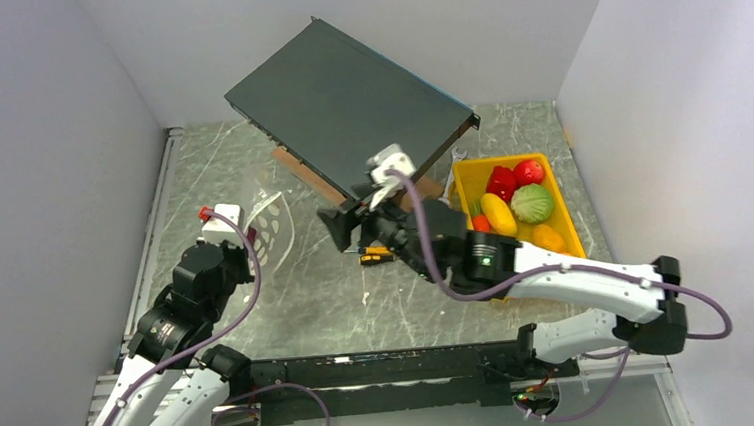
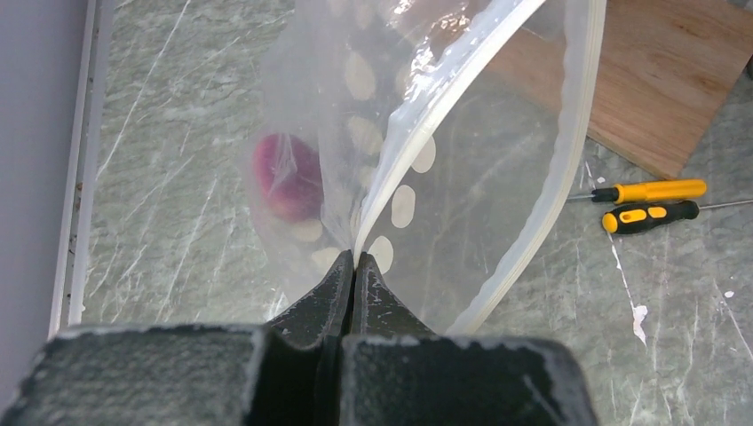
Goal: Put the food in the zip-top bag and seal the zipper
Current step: Pick up the fake vegetable from the bin, then place the fake vegetable in the zipper food storage bag, then pick up the fake vegetable from the bin.
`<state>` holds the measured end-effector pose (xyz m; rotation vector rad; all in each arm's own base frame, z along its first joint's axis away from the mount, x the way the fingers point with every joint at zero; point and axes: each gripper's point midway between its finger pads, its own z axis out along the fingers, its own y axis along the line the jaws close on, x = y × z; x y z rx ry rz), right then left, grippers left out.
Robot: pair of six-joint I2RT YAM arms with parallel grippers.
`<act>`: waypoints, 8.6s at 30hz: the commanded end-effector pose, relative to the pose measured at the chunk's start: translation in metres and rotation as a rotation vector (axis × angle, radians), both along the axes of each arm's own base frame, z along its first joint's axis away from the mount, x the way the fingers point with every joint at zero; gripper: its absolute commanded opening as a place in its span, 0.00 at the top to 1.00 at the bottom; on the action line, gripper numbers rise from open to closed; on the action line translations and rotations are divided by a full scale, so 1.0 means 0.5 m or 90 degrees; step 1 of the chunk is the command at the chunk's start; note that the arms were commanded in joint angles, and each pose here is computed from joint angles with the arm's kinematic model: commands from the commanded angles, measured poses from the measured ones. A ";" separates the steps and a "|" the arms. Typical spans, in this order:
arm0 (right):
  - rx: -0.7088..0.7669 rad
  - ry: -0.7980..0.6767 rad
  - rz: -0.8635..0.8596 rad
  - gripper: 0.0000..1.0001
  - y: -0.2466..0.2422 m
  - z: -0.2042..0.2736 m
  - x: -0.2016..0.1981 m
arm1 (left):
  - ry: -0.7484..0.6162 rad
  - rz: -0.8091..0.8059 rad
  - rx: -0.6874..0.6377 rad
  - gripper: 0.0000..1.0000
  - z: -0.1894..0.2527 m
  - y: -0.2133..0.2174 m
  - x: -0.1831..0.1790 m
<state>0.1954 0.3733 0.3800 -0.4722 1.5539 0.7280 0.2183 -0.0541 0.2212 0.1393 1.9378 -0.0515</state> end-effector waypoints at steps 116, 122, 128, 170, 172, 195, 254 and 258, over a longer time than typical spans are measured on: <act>0.119 -0.115 0.181 1.00 -0.128 0.197 0.053 | -0.012 0.000 -0.015 1.00 0.013 -0.007 0.004; -0.059 -0.073 0.227 1.00 0.038 0.021 -0.046 | -0.023 0.011 -0.020 1.00 0.021 0.000 0.002; -0.116 -0.048 0.177 1.00 0.106 -0.079 -0.083 | -0.040 0.016 -0.028 1.00 0.030 0.006 -0.002; 0.003 0.026 -0.022 0.07 0.243 -0.110 0.066 | -0.103 0.022 -0.063 1.00 0.068 0.020 -0.026; -0.005 0.032 -0.014 0.08 0.225 -0.095 0.057 | -0.101 0.026 -0.061 1.00 0.066 0.021 -0.026; 0.035 0.177 -0.382 0.19 -0.438 -0.059 -0.007 | -0.076 0.140 0.041 1.00 0.045 0.075 0.004; 0.015 0.791 -0.744 0.14 -0.740 -0.638 0.017 | -0.085 0.098 0.046 1.00 0.044 0.053 0.004; 0.014 0.795 -0.752 0.17 -0.743 -0.660 0.009 | -0.090 0.104 0.042 1.00 0.046 0.058 0.001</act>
